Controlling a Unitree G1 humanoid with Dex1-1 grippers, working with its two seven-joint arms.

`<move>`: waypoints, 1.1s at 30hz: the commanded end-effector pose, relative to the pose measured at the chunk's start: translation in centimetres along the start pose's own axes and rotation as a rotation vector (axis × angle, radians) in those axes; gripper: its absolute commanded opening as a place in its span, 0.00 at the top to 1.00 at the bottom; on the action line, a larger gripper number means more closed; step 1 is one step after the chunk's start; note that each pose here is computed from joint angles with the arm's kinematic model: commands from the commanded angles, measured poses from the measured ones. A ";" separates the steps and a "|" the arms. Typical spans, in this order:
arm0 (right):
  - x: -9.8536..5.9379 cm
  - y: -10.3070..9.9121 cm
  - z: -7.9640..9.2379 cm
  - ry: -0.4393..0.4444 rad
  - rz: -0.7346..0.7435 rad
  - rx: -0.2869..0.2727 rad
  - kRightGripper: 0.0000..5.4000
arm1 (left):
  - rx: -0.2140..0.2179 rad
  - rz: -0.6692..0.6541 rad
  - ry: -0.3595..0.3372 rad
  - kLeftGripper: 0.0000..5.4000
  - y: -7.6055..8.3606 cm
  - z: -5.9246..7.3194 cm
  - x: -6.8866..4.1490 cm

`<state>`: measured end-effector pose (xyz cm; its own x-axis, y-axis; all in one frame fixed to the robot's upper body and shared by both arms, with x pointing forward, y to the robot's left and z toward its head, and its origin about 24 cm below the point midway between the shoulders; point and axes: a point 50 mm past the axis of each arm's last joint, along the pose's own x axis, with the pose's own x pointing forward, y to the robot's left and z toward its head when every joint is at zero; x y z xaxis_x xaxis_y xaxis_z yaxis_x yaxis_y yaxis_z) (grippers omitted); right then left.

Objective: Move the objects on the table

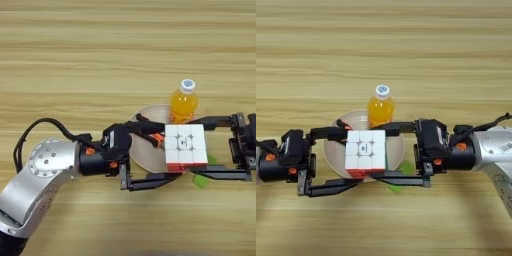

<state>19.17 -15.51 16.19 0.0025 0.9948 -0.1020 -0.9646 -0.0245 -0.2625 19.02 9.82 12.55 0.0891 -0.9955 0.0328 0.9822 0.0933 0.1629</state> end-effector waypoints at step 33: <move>-0.7 -1.0 1.0 -0.078 -0.074 -0.034 0.38 | -0.021 0.650 -0.404 0.00 7.5 4.0 -3.8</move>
<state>19.61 -16.03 16.95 0.0417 0.9990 -0.0151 -0.9606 0.0359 -0.2755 24.78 14.04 17.24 0.5636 -0.6909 0.4529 0.7738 0.6334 0.0034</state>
